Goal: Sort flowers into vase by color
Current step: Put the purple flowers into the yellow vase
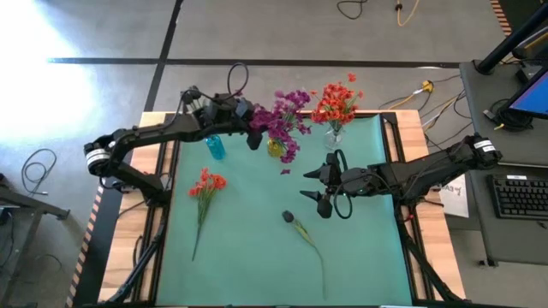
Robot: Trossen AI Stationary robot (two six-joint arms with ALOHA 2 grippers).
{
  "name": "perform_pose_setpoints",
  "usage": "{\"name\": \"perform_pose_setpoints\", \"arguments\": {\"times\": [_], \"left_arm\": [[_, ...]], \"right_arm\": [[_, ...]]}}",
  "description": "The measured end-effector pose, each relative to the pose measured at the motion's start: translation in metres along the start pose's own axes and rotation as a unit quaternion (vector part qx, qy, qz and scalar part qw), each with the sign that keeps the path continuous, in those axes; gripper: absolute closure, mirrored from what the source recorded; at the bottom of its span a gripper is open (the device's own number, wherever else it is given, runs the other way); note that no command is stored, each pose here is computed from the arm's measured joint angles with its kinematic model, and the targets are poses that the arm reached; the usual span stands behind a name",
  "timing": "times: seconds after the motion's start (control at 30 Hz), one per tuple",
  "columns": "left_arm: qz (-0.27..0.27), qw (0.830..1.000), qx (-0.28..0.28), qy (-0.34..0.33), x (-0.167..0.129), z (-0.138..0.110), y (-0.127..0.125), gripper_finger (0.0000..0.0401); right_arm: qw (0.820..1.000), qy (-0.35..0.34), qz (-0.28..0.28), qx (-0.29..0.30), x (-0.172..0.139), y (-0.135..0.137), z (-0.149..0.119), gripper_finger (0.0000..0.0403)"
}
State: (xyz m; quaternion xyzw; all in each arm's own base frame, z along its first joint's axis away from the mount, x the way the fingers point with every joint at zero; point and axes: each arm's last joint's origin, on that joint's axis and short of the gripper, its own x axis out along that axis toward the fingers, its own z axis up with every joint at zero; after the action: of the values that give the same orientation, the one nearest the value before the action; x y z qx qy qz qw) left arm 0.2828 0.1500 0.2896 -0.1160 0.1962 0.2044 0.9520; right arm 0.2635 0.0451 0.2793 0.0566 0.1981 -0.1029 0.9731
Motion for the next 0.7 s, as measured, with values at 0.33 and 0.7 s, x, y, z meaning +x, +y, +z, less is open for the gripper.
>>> {"name": "perform_pose_setpoints", "arguments": {"times": [0.33, 0.7], "left_arm": [[0.006, 1.0, -0.004, 0.026, -0.026, 0.002, -0.002, 0.0139], [0.002, 1.0, -0.018, 0.024, -0.047, 0.006, -0.007, 0.0064]], "right_arm": [[1.0, 0.002, 0.0, -0.001, 0.0, 0.0, 0.0, 0.0147], [1.0, 0.004, 0.0, 0.004, 0.0, 0.0, -0.001, 0.0137]]}}
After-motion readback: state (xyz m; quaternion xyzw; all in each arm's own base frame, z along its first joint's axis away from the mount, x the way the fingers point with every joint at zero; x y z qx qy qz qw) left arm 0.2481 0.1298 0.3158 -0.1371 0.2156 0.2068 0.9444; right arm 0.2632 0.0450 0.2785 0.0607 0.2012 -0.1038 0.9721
